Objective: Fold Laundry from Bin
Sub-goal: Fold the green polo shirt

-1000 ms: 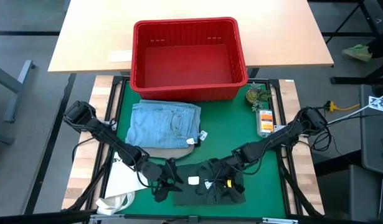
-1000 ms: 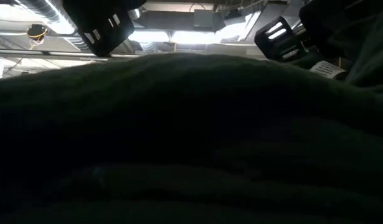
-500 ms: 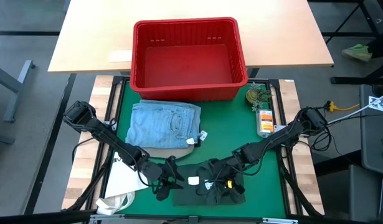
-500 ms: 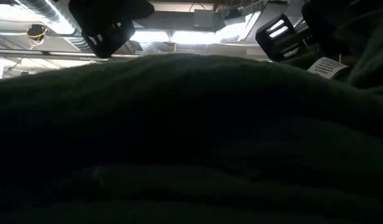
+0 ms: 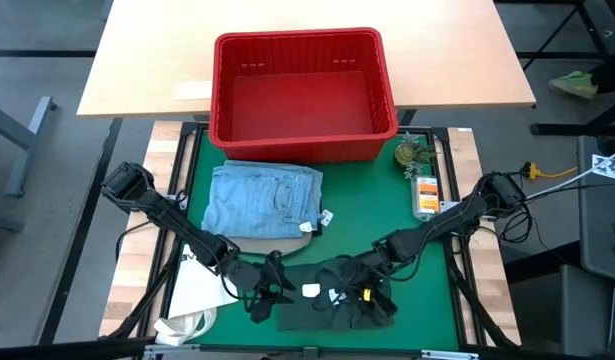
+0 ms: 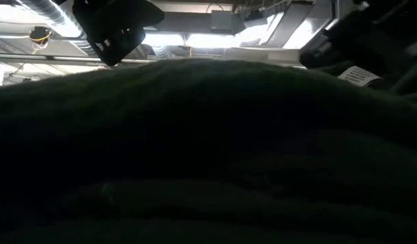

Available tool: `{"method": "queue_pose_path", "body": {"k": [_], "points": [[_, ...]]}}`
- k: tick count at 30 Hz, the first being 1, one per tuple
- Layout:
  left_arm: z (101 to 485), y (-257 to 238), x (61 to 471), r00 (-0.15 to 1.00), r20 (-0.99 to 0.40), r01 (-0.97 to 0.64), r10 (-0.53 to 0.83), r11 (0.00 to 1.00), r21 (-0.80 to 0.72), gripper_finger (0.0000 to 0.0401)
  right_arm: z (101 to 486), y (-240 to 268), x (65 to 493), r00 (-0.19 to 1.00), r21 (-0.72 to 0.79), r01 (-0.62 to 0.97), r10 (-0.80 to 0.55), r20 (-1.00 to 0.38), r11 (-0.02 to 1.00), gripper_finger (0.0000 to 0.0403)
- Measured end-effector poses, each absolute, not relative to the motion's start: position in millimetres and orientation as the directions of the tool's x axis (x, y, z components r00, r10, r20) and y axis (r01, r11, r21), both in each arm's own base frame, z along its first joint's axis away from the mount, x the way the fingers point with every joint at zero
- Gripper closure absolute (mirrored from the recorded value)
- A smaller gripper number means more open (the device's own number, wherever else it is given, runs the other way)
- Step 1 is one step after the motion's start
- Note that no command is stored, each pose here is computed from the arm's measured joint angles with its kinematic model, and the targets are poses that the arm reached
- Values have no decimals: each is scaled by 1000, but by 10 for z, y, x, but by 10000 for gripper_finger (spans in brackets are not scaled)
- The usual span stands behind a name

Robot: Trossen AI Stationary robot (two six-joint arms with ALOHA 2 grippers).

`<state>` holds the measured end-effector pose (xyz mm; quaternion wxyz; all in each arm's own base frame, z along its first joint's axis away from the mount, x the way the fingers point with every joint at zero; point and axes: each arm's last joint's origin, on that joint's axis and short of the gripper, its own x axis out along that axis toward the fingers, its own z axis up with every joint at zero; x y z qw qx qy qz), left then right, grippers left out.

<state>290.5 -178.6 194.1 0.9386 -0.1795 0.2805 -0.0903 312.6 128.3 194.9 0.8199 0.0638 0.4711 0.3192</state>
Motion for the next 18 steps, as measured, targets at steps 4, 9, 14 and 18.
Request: {"method": "queue_pose_path", "body": {"k": [4, 9, 14, 18], "points": [[1941, -1786, 2905, 826, -494, 69, -270, 919, -388, 242, 1922, 1287, 3055, 243, 522, -413, 643, -727, 746, 176], [1941, -1786, 2905, 827, -494, 69, -270, 919, -388, 242, 1911, 1309, 2940, 132, 583, -381, 667, -734, 717, 175], [1941, -1786, 2905, 827, -494, 68, -270, 919, -387, 242, 2092, 1278, 2884, 188, 559, -393, 659, -728, 730, 175], [1936, -1783, 2904, 827, -497, 62, -262, 922, -383, 242, 2304, 1255, 2904, 350, 467, -438, 624, -699, 768, 175]]}}
